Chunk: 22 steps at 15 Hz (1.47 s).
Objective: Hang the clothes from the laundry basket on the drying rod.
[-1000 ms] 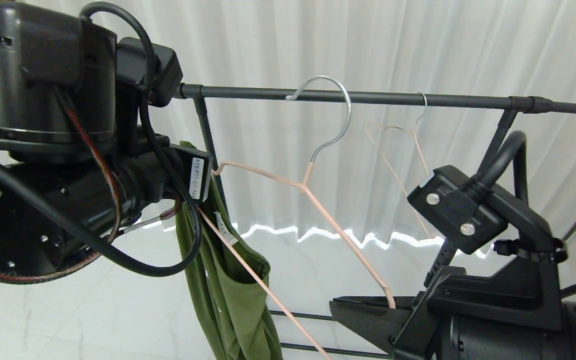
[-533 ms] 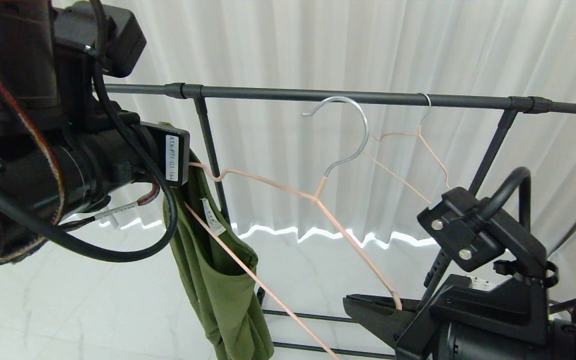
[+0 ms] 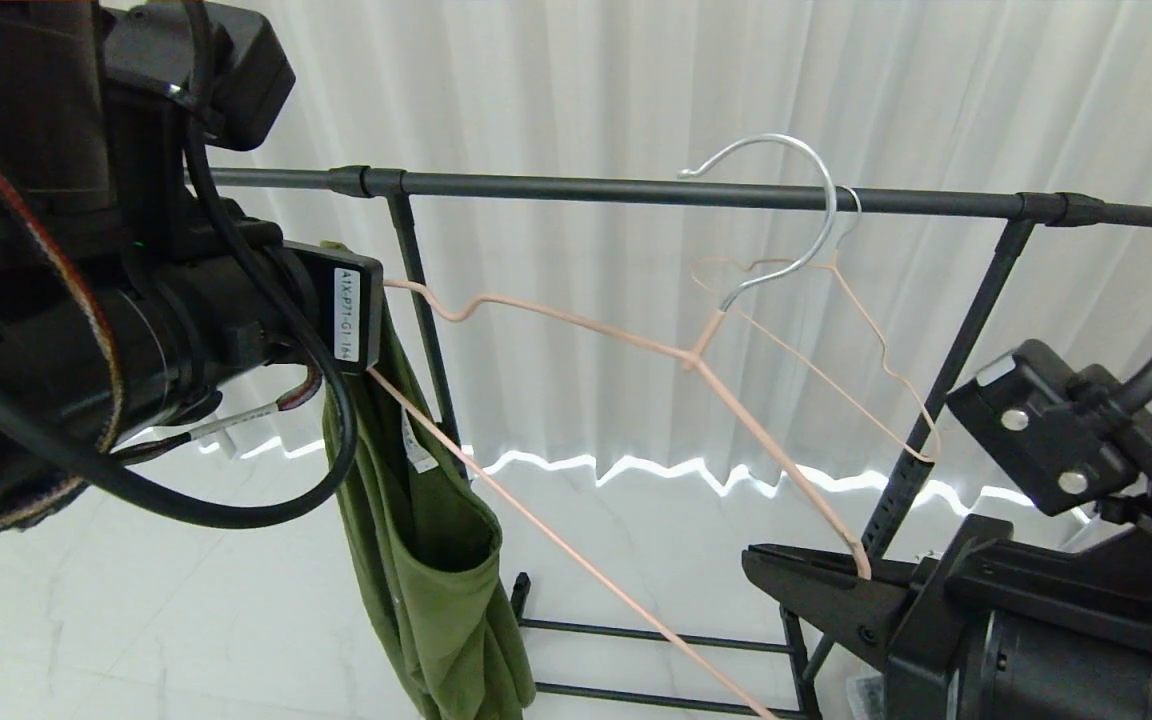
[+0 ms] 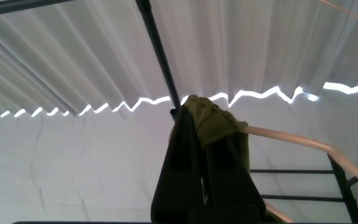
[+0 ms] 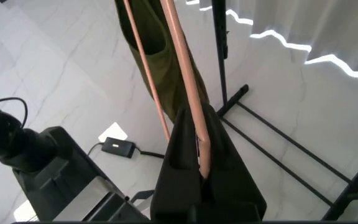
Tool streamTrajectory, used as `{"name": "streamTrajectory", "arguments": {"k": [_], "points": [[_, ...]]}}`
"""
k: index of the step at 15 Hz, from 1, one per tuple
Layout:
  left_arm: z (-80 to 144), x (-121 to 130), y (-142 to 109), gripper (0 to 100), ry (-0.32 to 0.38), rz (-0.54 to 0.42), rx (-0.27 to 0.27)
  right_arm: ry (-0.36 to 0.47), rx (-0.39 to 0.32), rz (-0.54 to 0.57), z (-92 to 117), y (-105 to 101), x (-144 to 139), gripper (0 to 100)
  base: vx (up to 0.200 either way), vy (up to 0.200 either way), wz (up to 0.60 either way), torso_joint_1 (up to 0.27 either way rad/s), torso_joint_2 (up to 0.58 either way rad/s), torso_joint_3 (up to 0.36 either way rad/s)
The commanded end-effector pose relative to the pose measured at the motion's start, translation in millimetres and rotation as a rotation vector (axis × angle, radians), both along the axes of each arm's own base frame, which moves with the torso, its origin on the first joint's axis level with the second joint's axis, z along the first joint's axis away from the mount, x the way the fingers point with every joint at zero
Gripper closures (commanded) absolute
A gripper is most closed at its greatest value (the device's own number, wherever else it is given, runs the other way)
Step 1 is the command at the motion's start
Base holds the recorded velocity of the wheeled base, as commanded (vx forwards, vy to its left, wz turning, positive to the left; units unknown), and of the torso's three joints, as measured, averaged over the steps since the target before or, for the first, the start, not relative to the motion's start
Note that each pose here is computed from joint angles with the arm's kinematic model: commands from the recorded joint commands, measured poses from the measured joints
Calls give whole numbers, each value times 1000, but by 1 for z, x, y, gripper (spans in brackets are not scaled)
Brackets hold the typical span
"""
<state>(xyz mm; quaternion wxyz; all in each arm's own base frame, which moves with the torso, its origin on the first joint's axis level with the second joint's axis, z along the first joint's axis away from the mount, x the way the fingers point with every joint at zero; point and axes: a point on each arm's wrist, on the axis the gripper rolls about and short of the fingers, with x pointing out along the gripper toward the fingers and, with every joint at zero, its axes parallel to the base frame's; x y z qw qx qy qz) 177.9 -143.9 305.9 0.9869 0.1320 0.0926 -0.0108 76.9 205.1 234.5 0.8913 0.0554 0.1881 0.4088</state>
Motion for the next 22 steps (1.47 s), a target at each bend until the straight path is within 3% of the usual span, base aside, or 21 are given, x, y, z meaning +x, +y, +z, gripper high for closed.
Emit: {"name": "streamTrajectory", "arguments": {"k": [1,9,14,18,22], "points": [[0,-1,-1,100,-1,-6,-1,4,-10,-21,-6,8,8,100,0,0,0,0,0,0],[4,-7,0,100,-12,-21,-13,15,-22,-47,-18,48,31,100,0,0,0,0,0,0],[3,-10,-5,100,-10,-45,-13,21,-25,-43,-20,84,44,100,0,0,0,0,0,0],[5,-13,-6,100,-17,-58,-25,41,-66,-37,-26,85,42,100,0,0,0,0,0,0],[6,-14,-6,100,-19,-62,-38,56,-63,-48,-24,83,41,100,0,0,0,0,0,0]]}}
